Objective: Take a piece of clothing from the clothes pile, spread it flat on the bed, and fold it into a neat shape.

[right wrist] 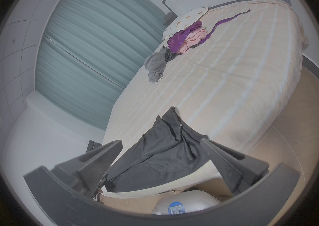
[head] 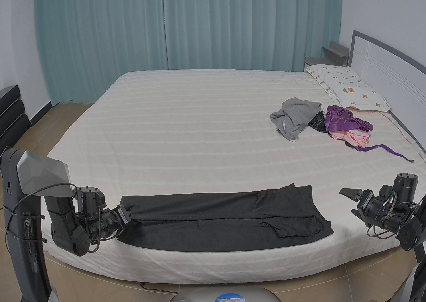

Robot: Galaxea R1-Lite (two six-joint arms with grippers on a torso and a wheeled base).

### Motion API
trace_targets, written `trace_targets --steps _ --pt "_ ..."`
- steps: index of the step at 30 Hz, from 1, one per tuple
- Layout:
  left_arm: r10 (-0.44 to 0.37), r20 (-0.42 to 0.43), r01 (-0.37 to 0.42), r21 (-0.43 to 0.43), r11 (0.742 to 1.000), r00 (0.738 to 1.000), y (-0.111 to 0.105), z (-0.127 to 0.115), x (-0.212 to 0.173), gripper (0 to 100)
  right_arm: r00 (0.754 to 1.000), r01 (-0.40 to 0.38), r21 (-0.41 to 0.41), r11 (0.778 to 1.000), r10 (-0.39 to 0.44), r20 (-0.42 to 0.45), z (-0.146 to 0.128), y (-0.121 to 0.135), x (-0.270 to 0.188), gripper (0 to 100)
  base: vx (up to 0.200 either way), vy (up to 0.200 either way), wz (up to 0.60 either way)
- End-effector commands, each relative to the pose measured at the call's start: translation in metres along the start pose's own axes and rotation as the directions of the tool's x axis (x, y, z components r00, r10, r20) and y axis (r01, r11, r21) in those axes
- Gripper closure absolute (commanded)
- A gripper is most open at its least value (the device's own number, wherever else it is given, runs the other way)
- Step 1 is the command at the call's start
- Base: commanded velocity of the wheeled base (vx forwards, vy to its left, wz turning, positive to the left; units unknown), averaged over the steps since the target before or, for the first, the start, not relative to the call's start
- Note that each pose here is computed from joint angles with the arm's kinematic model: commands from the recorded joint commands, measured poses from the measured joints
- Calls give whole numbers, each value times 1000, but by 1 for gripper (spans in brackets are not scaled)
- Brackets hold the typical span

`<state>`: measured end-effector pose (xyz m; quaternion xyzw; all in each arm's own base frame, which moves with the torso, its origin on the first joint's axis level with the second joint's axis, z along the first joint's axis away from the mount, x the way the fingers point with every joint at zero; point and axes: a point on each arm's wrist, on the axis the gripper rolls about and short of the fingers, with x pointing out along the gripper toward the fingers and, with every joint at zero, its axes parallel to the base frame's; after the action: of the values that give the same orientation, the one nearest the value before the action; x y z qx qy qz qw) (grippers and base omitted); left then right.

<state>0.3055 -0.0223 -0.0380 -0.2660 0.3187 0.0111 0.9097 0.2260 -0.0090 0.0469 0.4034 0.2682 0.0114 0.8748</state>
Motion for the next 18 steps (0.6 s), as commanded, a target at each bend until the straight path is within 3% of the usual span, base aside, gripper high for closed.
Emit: trace_targets --steps 1,7,10,14,18 --pt "-8 6 8 -7 1000 1000 -2 1 2 100 999 4 -4 1000 -4 -37 -7 -1 5 0 0 0 0" --pt "-22 10 23 -13 1000 1000 -7 1 5 100 992 17 -37 999 -21 -127 -31 6 15 0 0 0 0" --pt "-30 8 30 -7 1000 1000 -10 0 5 100 991 38 -57 998 -45 -124 -37 9 18 0 0 0 0" --pt "-41 21 41 -4 999 999 -13 3 7 100 990 71 -81 994 -81 -120 -48 12 24 0 0 -200 0" --pt "-51 36 51 -2 999 998 -16 7 11 100 987 74 -52 996 -80 -142 -55 14 27 0 0 -200 0"
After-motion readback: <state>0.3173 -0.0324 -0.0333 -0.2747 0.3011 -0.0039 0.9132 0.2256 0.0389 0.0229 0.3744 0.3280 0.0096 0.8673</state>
